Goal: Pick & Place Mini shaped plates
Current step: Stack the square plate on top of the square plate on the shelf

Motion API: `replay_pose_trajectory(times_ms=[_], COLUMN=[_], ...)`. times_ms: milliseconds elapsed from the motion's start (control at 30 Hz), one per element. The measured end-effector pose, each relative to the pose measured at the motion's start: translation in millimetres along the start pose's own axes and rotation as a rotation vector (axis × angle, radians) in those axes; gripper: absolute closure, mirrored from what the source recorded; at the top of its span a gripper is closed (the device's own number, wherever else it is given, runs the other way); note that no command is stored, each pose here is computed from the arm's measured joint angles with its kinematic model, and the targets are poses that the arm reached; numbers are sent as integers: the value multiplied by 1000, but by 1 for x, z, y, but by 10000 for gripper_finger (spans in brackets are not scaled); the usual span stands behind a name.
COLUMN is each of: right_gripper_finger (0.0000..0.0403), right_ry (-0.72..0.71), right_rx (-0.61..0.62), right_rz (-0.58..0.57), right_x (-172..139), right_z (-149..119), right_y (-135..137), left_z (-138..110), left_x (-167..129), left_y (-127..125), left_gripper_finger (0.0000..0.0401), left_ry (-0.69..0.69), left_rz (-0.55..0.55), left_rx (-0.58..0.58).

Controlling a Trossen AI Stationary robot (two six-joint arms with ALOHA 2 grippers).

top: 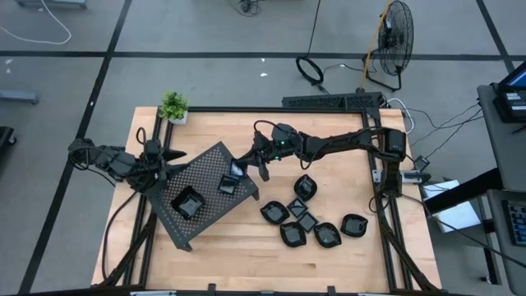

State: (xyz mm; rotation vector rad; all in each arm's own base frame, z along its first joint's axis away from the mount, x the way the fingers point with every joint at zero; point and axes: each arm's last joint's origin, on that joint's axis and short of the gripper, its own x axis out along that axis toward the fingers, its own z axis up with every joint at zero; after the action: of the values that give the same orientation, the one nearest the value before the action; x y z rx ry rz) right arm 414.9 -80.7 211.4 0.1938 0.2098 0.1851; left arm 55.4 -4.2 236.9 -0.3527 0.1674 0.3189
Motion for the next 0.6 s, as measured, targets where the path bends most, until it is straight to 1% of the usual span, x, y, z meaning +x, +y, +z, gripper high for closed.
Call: replay_pose_trajectory(times_ms=[167,267,400,600], right_gripper_finger=[402,403,403,403], right_ry=[-15,-44,-65,-94], right_rx=[-11,-21,-43,-162], right_rz=[10,25,0,-62], right_x=[-2,-5,-2,8], right_z=[7,17,23,21], right_y=[8,19,42,81], left_z=[0,0,0,0], left_x=[0,0,0,0], left_y=[0,0,0,0], left_gripper_finger=[146,146,146,146], left_ry=[0,0,0,0], left_rz=[0,0,0,0], left_rx=[0,0,0,0])
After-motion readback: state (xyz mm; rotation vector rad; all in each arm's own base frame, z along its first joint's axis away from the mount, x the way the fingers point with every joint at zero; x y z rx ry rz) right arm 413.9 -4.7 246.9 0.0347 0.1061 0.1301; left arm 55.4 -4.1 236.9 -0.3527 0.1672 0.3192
